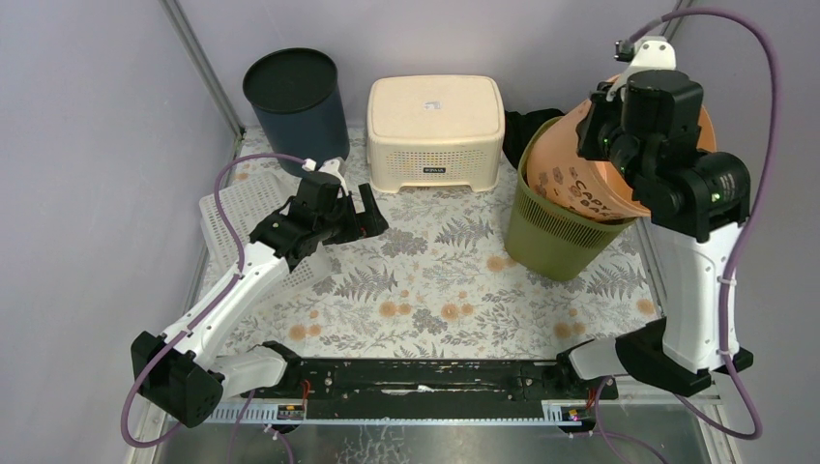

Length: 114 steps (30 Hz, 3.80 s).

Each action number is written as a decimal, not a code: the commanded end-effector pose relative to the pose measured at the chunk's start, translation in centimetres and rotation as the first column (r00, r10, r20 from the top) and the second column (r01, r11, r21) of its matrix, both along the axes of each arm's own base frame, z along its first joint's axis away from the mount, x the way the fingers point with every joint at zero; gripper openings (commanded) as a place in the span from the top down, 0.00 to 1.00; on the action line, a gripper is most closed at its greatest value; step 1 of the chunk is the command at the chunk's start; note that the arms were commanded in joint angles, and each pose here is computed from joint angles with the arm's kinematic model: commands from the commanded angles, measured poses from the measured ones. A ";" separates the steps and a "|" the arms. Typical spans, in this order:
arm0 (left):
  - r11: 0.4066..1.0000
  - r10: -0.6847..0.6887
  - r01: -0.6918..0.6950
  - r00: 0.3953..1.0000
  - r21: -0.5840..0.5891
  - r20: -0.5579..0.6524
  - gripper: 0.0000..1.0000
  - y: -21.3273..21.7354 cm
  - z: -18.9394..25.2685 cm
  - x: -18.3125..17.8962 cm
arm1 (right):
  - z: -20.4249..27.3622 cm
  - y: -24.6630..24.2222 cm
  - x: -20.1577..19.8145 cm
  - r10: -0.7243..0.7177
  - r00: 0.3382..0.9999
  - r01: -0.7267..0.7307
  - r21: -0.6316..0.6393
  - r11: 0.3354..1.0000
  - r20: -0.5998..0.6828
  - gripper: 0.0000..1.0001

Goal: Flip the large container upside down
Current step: Pick up the container from the container, then place the container at the center of the board.

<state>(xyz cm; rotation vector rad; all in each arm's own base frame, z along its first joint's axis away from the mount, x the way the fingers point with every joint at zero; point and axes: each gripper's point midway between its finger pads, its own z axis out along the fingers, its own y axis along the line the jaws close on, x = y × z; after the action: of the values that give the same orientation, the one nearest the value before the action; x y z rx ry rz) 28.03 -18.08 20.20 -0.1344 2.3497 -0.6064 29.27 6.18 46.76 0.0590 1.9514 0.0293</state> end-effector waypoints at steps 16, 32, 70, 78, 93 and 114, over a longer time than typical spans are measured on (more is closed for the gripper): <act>0.998 -0.028 0.031 0.998 -0.047 0.063 0.00 -1.2 1.9 0.7 | 9.9 1.0 -4.4 0.115 0.918 -0.185 0.153 0.971 0.381 1.00; 0.997 -0.023 0.028 0.996 -0.065 0.085 0.00 -1.2 2.7 0.6 | 14.9 5.2 -8.8 0.311 0.769 -0.498 0.219 0.839 0.558 1.00; 0.985 0.144 -0.114 0.957 -0.128 0.251 0.00 4.9 8.9 -5.5 | 3.2 19.9 -5.5 0.665 0.625 -0.751 0.548 0.369 0.408 1.00; 0.986 0.136 -0.110 0.967 -0.126 0.217 0.00 4.8 7.3 -5.9 | -1.1 22.5 -3.9 0.700 0.647 -0.729 0.512 0.454 0.301 1.00; 0.987 0.121 -0.099 0.976 -0.127 0.182 0.00 4.1 4.8 -5.6 | -8.4 26.7 -1.2 0.694 0.707 -0.689 0.350 0.634 0.135 1.00; 0.988 0.111 -0.092 0.982 -0.121 0.152 0.00 3.7 2.6 -5.4 | -17.4 30.1 0.1 0.626 0.780 -0.623 0.107 0.775 0.007 1.00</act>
<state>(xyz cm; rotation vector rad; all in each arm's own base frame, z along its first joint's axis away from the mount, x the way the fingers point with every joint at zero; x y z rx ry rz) 21.93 -13.77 21.68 -0.2522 2.1994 -0.6338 27.95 35.52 27.33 -0.5770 2.0239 0.6052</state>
